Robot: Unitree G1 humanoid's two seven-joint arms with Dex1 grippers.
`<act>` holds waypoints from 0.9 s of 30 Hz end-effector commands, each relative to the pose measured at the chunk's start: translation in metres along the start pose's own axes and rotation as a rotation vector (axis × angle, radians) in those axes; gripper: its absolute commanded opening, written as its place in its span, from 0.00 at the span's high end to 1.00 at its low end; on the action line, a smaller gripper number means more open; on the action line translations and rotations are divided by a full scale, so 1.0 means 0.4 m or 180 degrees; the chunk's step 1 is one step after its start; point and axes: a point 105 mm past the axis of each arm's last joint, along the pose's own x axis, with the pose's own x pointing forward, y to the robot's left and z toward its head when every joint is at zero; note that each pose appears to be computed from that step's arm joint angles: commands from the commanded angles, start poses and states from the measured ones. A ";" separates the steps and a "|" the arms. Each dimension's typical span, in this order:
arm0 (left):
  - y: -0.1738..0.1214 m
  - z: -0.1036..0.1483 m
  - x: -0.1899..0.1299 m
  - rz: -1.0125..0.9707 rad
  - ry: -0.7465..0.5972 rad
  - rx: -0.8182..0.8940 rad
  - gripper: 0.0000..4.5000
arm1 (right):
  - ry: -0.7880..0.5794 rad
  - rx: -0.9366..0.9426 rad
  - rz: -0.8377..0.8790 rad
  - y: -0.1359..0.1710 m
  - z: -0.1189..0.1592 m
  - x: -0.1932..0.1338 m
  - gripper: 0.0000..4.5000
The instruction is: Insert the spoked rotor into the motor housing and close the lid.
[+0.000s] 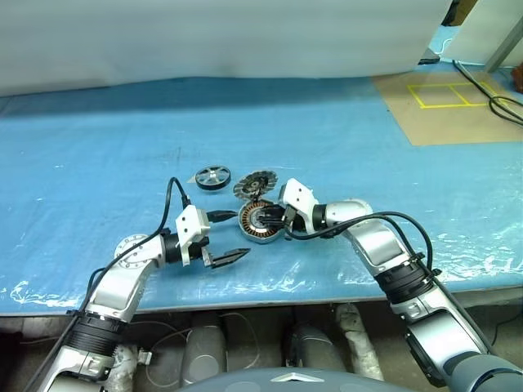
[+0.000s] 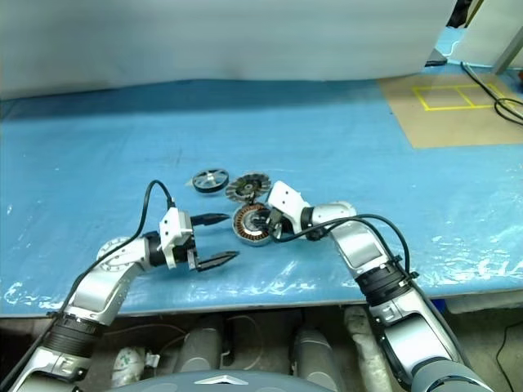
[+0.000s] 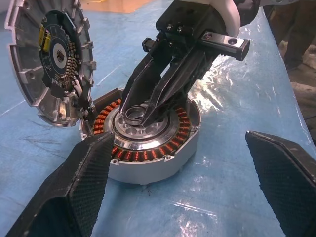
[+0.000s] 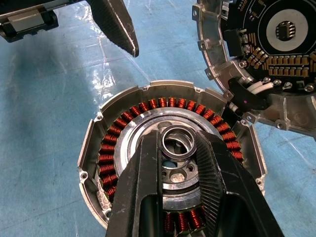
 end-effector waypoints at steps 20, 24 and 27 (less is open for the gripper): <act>0.000 0.016 0.003 0.0010 -0.0026 0.0041 0.00 | -0.0465 0.0186 0.0047 -0.027 0.087 -0.031 0.56; -0.001 0.015 0.004 0.0007 -0.0026 0.0036 0.00 | -0.0416 0.0154 0.0148 -0.008 0.068 -0.023 0.88; -0.001 0.012 0.002 0.0010 -0.0023 0.0029 0.00 | -0.0344 0.0118 0.0224 0.009 0.052 -0.013 0.99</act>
